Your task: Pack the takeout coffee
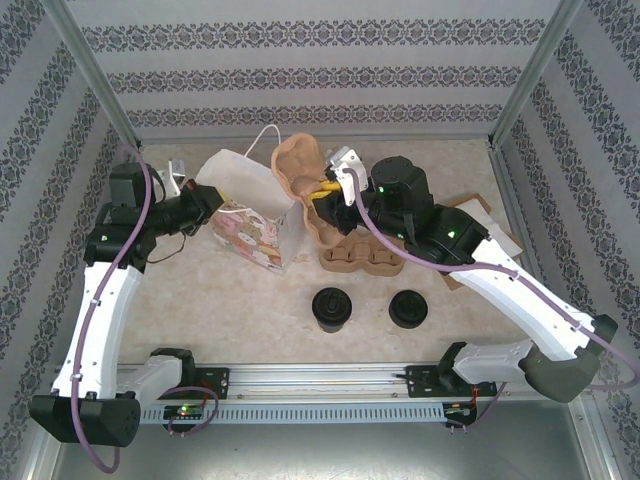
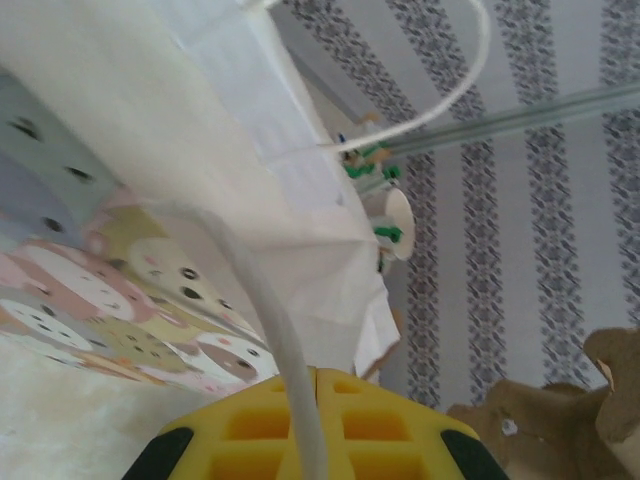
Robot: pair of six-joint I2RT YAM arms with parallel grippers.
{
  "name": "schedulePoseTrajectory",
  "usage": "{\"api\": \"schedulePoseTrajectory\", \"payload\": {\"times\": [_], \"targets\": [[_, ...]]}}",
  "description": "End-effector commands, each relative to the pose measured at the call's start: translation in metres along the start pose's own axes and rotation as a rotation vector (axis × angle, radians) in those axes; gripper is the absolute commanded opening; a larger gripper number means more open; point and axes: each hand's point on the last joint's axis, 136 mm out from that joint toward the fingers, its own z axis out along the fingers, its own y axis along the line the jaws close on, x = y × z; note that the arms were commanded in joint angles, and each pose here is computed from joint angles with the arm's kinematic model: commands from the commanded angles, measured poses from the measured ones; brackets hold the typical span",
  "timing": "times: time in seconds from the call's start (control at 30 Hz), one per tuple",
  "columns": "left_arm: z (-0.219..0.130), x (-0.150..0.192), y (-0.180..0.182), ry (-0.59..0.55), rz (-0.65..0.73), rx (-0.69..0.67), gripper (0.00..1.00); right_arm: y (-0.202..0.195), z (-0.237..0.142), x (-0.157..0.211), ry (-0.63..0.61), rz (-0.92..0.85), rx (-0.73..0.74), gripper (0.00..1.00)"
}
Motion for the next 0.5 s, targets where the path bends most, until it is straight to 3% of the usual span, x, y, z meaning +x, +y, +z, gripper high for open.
{"api": "schedulePoseTrajectory", "payload": {"times": [0.0, 0.33, 0.47], "targets": [[-0.008, 0.010, -0.028, 0.051, 0.033, 0.146, 0.00, 0.004, -0.009, -0.016, -0.039, 0.027, 0.014, 0.23], [-0.018, 0.033, -0.055, 0.146, 0.039, 0.368, 0.00, 0.024, -0.011, -0.029, -0.058, -0.027, 0.002, 0.23], [-0.014, 0.040, -0.044, 0.159, 0.006, 0.359, 0.00, 0.024, -0.007, -0.034, -0.066, -0.021, 0.028, 0.21]]}}
